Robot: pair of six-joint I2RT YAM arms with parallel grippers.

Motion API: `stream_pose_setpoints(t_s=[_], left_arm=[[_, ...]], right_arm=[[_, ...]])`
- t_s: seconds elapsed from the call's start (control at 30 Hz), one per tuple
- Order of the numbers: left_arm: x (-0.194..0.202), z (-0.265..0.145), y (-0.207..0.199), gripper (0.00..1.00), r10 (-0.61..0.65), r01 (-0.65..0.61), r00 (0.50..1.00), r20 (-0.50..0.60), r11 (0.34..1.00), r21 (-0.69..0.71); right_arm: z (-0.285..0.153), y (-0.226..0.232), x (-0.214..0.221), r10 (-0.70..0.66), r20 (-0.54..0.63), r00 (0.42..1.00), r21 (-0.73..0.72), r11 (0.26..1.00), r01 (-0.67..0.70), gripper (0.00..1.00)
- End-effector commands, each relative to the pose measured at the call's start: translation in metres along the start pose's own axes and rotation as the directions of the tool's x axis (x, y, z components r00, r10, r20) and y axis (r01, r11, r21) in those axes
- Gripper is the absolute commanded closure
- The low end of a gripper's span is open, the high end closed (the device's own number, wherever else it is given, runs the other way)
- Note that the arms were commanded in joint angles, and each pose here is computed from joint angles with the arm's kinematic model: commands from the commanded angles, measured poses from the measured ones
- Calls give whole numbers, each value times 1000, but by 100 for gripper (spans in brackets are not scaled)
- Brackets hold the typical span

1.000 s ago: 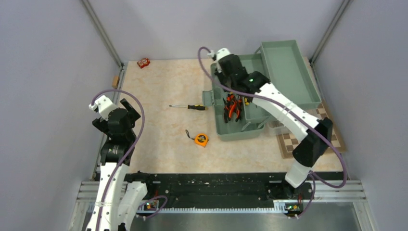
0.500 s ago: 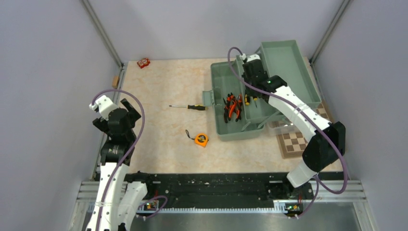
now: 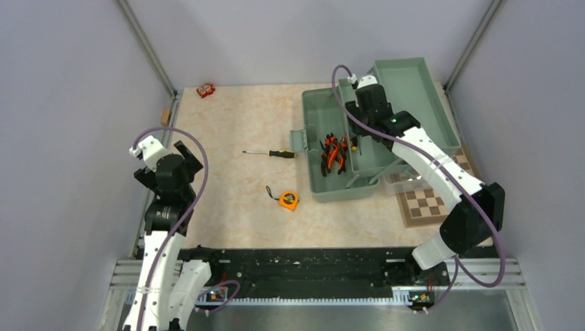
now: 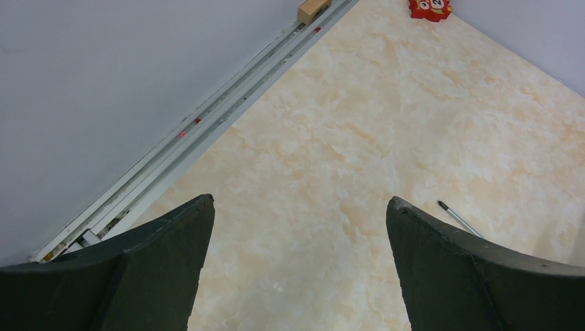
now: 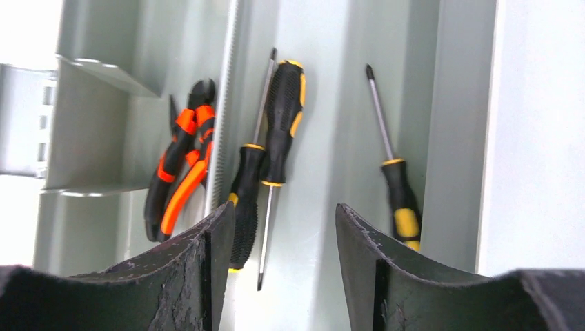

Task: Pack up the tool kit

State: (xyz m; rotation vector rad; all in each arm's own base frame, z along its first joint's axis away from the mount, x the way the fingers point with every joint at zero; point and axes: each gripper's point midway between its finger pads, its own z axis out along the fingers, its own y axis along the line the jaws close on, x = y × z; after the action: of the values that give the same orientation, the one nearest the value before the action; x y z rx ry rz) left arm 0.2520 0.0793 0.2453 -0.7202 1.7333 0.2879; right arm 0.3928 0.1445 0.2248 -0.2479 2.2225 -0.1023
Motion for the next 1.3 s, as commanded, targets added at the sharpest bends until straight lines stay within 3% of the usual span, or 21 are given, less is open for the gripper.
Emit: stream_pose_setpoints(t_s=[0.0, 0.23, 0.27, 0.3, 0.33, 0.77, 1.27], left_arm=[[-5, 1, -5, 1, -7, 6, 1000, 21, 1000, 19], [-3, 2, -6, 1, -2, 2, 1000, 13, 1000, 19], [-3, 2, -6, 1, -2, 2, 1000, 14, 1000, 20], [-3, 3, -6, 1, -2, 2, 1000, 13, 1000, 20], [-3, 3, -6, 1, -2, 2, 1000, 14, 1000, 18], [-1, 4, -6, 1, 6, -6, 1000, 7, 1000, 16], [-2, 3, -5, 1, 5, -5, 1000, 11, 1000, 13]], right_arm=[[-31, 23, -39, -7, 163, 987, -145, 989, 31, 43], [-53, 98, -50, -140, 278, 950, -347, 908, 235, 26], [-54, 110, -50, -148, 283, 948, -380, 890, 252, 22], [-56, 121, -50, -153, 289, 945, -413, 871, 267, 8], [-56, 133, -49, -163, 288, 944, -443, 851, 282, 2], [-18, 257, -27, -302, 275, 913, -649, 642, 408, 1], [87, 314, 22, -495, 180, 850, -624, 611, 488, 12]])
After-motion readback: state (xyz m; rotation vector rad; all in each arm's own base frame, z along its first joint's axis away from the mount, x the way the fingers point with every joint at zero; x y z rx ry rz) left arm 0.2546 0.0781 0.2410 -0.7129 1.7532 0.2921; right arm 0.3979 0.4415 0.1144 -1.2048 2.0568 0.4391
